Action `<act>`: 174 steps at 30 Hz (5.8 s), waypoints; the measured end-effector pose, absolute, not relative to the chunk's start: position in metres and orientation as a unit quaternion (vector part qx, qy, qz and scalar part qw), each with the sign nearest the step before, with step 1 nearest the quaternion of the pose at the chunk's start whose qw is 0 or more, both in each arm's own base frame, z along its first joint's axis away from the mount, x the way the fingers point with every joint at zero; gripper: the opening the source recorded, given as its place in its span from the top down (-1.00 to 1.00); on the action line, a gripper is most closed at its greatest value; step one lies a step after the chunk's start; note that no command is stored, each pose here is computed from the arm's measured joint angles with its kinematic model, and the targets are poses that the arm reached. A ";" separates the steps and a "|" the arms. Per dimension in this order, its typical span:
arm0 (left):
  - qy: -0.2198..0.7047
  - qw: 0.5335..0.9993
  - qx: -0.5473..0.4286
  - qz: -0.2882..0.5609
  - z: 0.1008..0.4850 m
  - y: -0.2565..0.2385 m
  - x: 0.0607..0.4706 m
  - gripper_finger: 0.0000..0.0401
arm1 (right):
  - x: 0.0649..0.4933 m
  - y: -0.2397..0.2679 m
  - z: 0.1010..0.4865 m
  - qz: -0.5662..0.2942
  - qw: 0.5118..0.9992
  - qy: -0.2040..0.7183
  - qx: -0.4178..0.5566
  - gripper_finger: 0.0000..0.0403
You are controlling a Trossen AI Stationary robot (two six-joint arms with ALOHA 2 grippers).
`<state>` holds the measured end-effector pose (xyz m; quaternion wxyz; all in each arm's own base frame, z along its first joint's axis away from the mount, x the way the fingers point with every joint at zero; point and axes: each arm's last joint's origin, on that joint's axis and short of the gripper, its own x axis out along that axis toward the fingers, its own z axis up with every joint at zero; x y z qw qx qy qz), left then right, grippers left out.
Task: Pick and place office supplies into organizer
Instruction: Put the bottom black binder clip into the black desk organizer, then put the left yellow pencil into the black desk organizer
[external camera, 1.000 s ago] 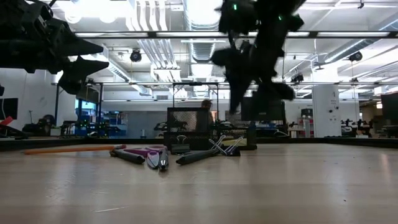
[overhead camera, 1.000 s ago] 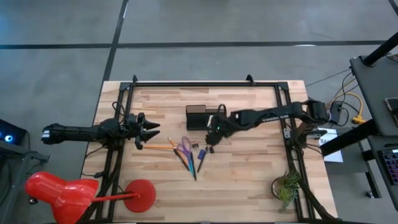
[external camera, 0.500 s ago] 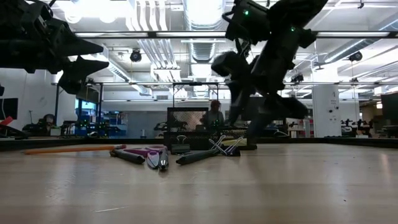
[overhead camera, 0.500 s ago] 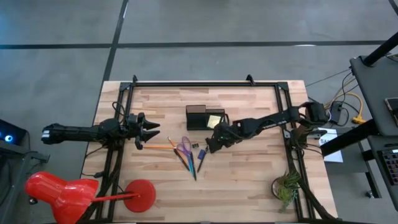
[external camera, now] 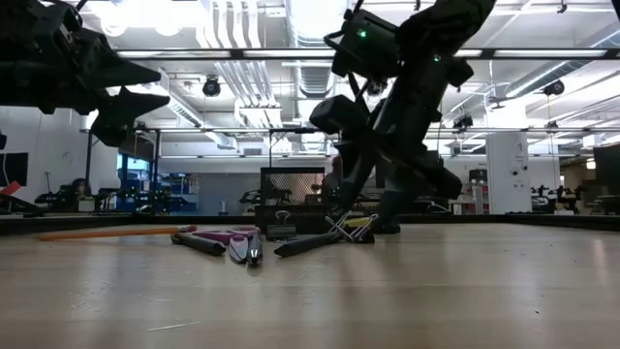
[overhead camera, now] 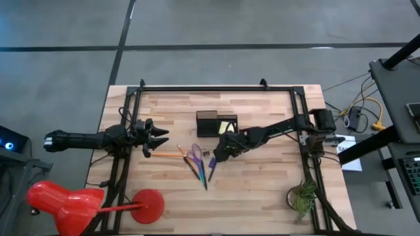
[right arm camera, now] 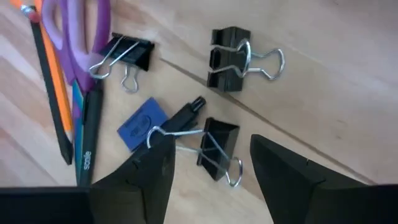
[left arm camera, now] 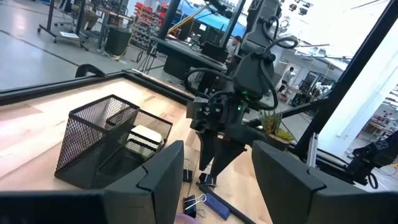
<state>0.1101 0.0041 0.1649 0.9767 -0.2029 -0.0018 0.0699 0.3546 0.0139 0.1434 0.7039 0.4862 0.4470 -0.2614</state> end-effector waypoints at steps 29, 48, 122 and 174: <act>-0.001 0.977 -0.203 0.070 0.165 0.004 0.110 0.12 | 0.349 0.024 0.142 -0.257 0.691 0.477 0.479 0.29; -0.001 0.977 -0.203 0.070 0.165 0.004 0.110 0.12 | 0.367 0.025 0.171 -0.221 0.750 0.445 0.437 0.96; -0.127 0.957 -0.257 0.046 0.189 0.005 0.108 0.12 | 0.386 -0.041 0.156 -0.274 0.696 0.510 0.425 0.04; 0.391 0.917 -0.076 -0.029 0.161 -0.007 0.182 0.12 | 0.384 -0.040 0.154 -0.222 0.710 0.526 0.412 0.15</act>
